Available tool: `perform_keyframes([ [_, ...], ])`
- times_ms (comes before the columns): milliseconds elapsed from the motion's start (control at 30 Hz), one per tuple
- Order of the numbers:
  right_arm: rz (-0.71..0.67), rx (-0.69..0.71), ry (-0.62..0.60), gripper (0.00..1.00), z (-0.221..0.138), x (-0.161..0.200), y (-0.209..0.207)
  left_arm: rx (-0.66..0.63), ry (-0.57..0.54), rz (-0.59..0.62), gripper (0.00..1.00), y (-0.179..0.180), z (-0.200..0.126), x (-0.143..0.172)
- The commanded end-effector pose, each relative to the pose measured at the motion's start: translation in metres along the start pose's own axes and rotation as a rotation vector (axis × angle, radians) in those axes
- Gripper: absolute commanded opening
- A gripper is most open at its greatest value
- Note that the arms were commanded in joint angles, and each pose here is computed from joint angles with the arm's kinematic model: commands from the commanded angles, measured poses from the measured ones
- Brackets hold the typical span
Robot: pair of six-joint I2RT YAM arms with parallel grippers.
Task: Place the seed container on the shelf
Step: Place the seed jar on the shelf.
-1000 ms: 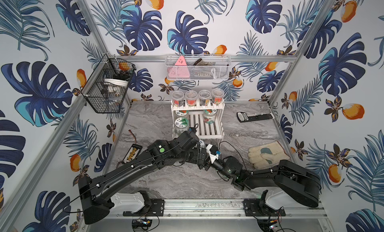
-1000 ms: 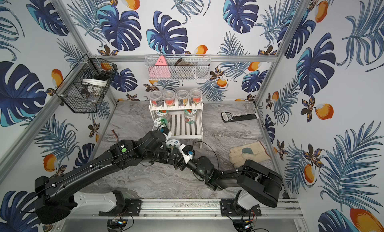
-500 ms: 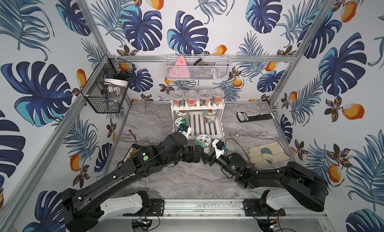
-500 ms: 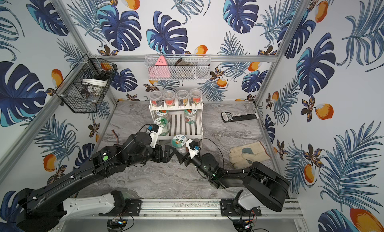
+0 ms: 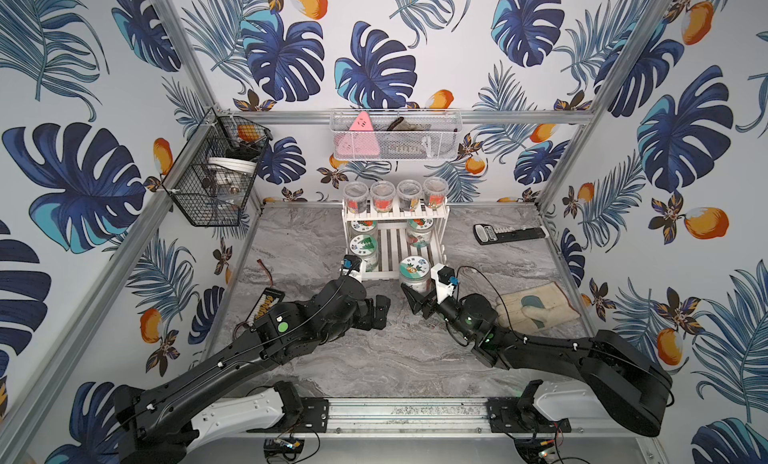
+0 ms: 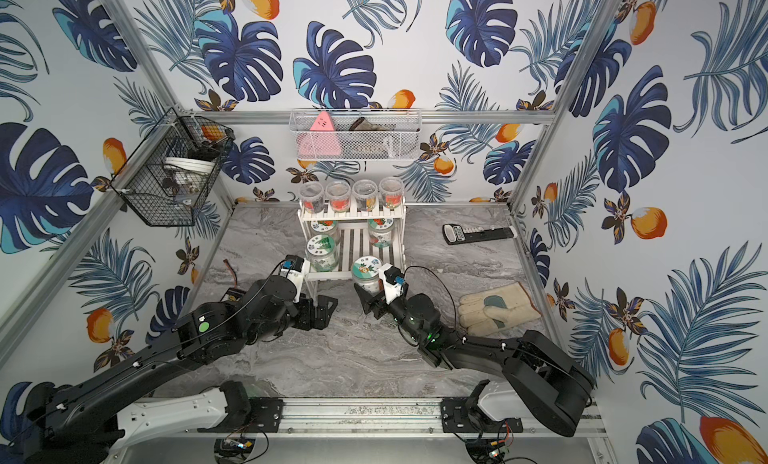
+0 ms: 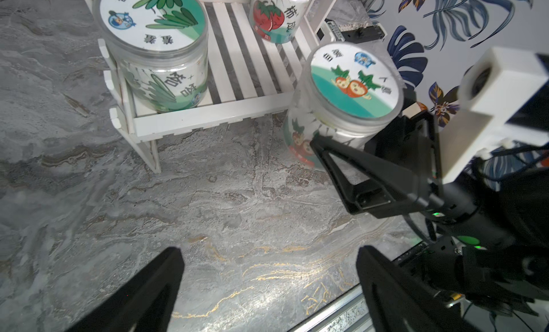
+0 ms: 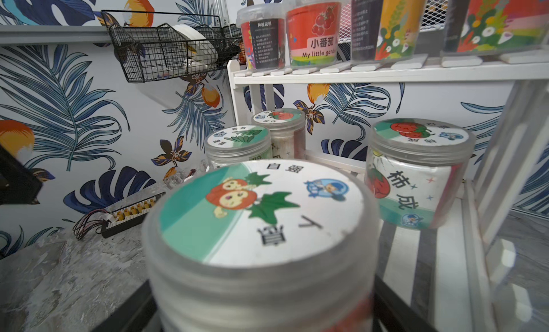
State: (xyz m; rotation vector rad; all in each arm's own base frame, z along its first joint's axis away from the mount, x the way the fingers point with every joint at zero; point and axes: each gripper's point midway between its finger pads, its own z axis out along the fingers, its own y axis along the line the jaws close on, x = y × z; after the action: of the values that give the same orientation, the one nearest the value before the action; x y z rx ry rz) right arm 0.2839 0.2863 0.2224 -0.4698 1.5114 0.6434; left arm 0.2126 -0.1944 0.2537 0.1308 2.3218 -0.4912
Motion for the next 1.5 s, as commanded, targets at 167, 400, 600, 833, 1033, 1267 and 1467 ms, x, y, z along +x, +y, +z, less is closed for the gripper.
perform_keyframes([
  [167,0.039,0.078,-0.008,0.82,0.006,-0.016,-0.018,-0.016,0.036,0.011,0.99,0.003,0.019,0.009],
  [400,0.047,0.157,0.014,0.82,0.014,-0.016,-0.037,-0.016,0.073,0.013,0.99,0.0,0.033,0.017],
  [600,0.043,0.17,0.022,0.82,0.019,-0.016,-0.044,-0.033,0.08,0.018,0.99,0.004,0.037,0.021],
  [833,0.034,0.175,0.03,0.82,0.024,-0.016,-0.046,-0.043,0.082,0.02,0.99,0.008,0.038,0.022],
  [1033,0.033,0.167,0.04,0.82,0.03,-0.012,-0.046,-0.048,0.073,0.017,0.99,0.009,0.035,0.02],
  [1267,0.037,0.183,0.066,0.83,0.036,-0.008,-0.05,-0.059,0.074,0.012,0.99,0.011,0.036,0.021],
  [1467,0.05,0.202,0.082,0.83,0.041,-0.002,-0.055,-0.067,0.069,0.017,0.99,0.014,0.034,0.02],
])
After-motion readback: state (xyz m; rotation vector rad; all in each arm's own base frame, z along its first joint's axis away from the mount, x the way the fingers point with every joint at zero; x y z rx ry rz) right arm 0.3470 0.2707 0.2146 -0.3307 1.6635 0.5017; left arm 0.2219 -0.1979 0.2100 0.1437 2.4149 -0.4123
